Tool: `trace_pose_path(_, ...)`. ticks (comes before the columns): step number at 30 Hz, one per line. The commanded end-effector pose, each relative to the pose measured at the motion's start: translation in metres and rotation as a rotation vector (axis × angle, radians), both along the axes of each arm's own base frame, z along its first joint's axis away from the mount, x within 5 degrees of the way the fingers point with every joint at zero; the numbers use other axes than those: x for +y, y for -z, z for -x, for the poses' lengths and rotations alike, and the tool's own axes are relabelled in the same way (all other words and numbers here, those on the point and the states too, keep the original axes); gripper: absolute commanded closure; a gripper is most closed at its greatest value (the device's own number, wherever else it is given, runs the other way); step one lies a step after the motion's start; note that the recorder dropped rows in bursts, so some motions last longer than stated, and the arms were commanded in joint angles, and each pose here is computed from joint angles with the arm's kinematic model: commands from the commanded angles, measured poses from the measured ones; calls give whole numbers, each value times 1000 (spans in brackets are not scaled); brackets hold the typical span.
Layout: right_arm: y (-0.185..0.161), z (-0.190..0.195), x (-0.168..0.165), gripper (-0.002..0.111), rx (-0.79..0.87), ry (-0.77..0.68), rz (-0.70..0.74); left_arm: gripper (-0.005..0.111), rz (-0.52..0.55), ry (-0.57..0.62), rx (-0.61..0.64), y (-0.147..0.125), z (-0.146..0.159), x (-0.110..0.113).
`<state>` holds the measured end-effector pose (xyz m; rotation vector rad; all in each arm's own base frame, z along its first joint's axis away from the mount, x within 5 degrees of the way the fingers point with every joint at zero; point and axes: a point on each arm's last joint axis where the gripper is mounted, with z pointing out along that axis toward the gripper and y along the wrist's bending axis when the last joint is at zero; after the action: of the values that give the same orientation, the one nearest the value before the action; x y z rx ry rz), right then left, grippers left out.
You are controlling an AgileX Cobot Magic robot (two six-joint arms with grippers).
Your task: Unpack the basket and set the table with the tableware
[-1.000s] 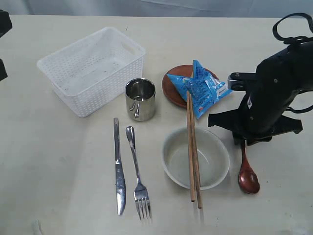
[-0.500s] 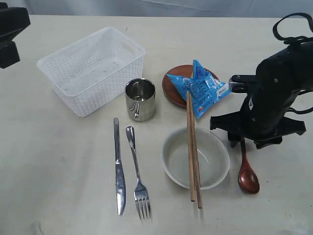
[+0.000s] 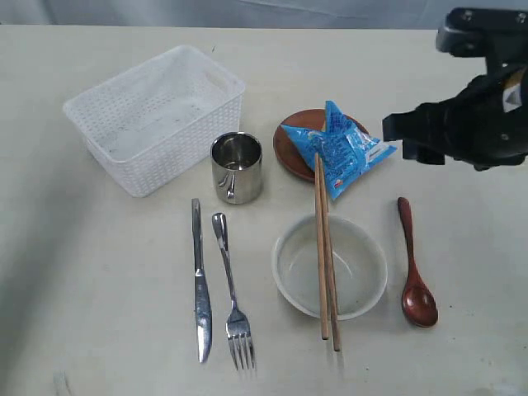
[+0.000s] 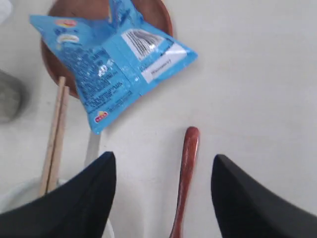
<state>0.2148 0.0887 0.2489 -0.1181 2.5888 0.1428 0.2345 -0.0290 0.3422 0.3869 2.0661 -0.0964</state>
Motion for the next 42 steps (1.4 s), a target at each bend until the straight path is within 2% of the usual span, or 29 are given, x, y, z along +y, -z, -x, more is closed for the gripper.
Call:
trace_pose_path(1, -43, 29, -5, 54, -185, -102, -44, 107, -116, -54, 585, 25, -22, 15)
trace_pose_path(3, -57, 41, -7, 54, -252, -118, -73, 107, -14, 38, 792, 41, -24, -6)
trace_pose_path(5, -66, 49, -11, 54, -290, -114, -105, 107, 75, 42, 871, 63, -20, -31)
trace_pose_path(10, -72, 58, -15, 54, -310, -114, -121, 107, 118, 26, 841, 103, 8, -84)
trace_pose_path(13, -72, 61, -17, 54, -302, -122, -106, 107, 177, 24, 794, 115, 32, -112)
trace_pose_path(18, -69, 62, -17, 54, -281, -123, -94, 106, 391, -46, 720, 111, 55, -134)
trace_pose_path(24, -65, 62, -18, 54, -271, -123, -89, 106, 484, 6, 659, 102, 57, -145)
trace_pose_path(26, -65, 62, -17, 54, -271, -123, -92, 106, 474, 14, 663, 102, 58, -145)
trace_pose_path(28, -65, 63, -16, 54, -263, -121, -109, 106, 446, 6, 723, 106, 61, -145)
trace_pose_path(30, -65, 63, -16, 54, -260, -126, -114, 106, 331, 44, 789, 109, 66, -149)
trace_pose_path(32, -65, 63, -15, 54, -257, -129, -119, 106, 243, 55, 796, 109, 70, -155)
trace_pose_path(36, -65, 64, -15, 54, -253, -131, -123, 107, 59, -14, 687, 108, 73, -167)
trace_pose_path(39, -65, 64, -15, 54, -253, -131, -123, 107, -111, -12, 652, 113, 85, -180)
trace_pose_path(40, -64, 64, -15, 54, -251, -131, -122, 107, -138, -1, 640, 117, 90, -186)
trace_pose_path(42, -64, 64, -15, 54, -250, -130, -125, 107, -127, 10, 611, 123, 100, -200)
